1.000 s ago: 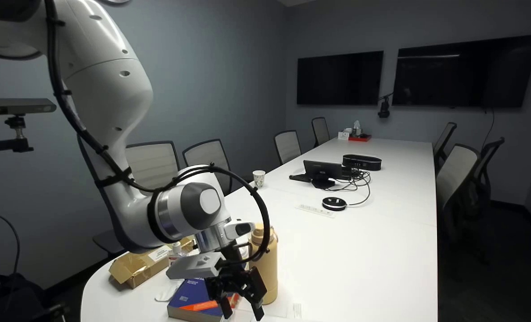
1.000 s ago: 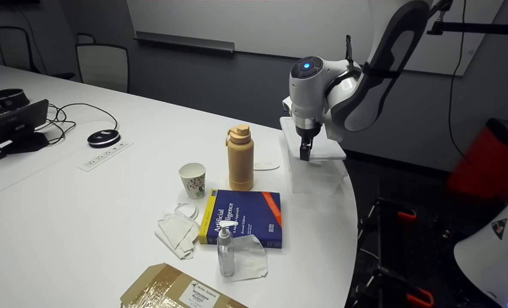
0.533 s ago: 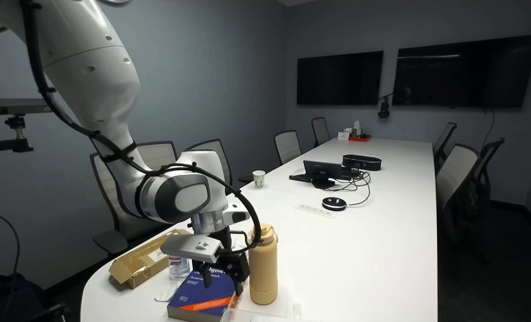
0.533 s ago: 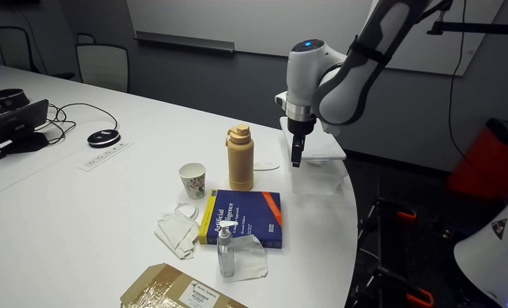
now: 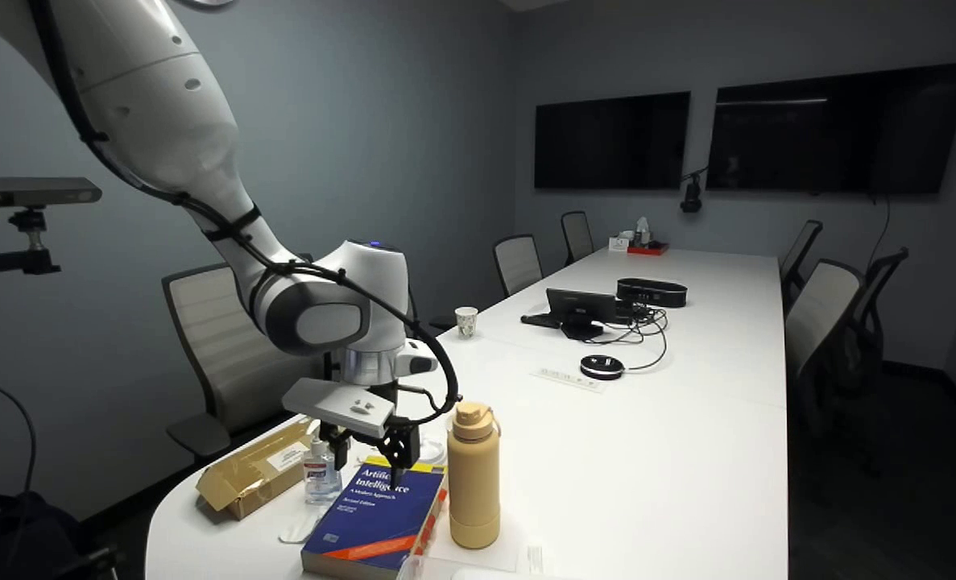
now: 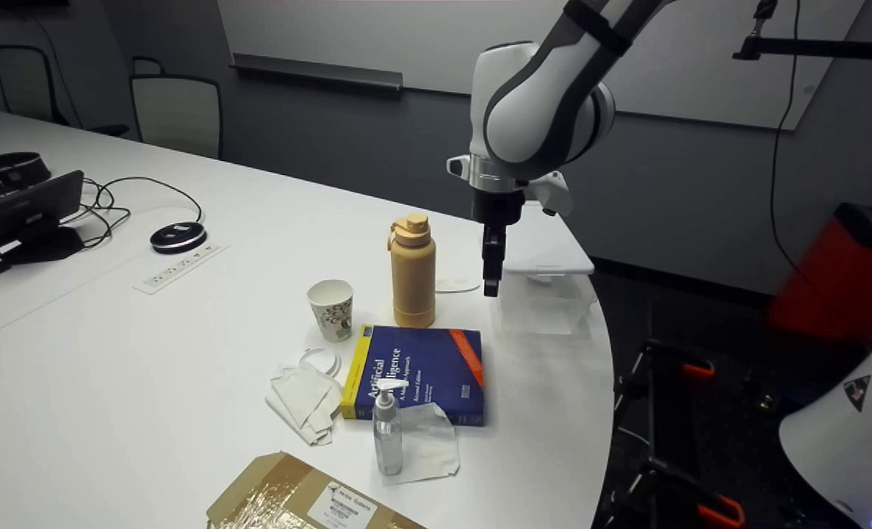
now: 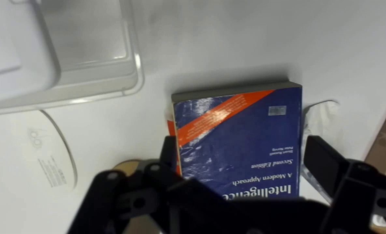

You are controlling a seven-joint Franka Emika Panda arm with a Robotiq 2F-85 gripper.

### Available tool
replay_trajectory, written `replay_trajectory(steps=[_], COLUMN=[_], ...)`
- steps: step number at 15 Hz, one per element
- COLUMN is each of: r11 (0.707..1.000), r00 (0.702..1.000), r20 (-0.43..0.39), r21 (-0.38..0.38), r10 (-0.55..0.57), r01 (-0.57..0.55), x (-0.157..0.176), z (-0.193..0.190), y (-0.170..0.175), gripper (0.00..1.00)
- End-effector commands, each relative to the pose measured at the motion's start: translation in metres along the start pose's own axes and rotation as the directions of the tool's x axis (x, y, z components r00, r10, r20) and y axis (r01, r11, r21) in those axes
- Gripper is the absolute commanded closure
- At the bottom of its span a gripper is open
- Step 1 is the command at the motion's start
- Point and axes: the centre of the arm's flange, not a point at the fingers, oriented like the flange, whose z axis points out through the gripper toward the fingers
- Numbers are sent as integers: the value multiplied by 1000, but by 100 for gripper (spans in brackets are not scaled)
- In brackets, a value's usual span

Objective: Open the lid on the container then put the pump bottle in the container.

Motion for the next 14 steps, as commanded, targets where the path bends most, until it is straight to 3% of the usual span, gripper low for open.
replay_trajectory(steps=[1,7,14], r11=[995,969,927], r00=[997,968,926], r20=[19,77,73], r21=[69,95,94], r10=[-76,-237,-369], r01=[75,230,362], x=[13,42,64], z=[-5,14,24], y=[-29,-104,-167], gripper=[0,0,0])
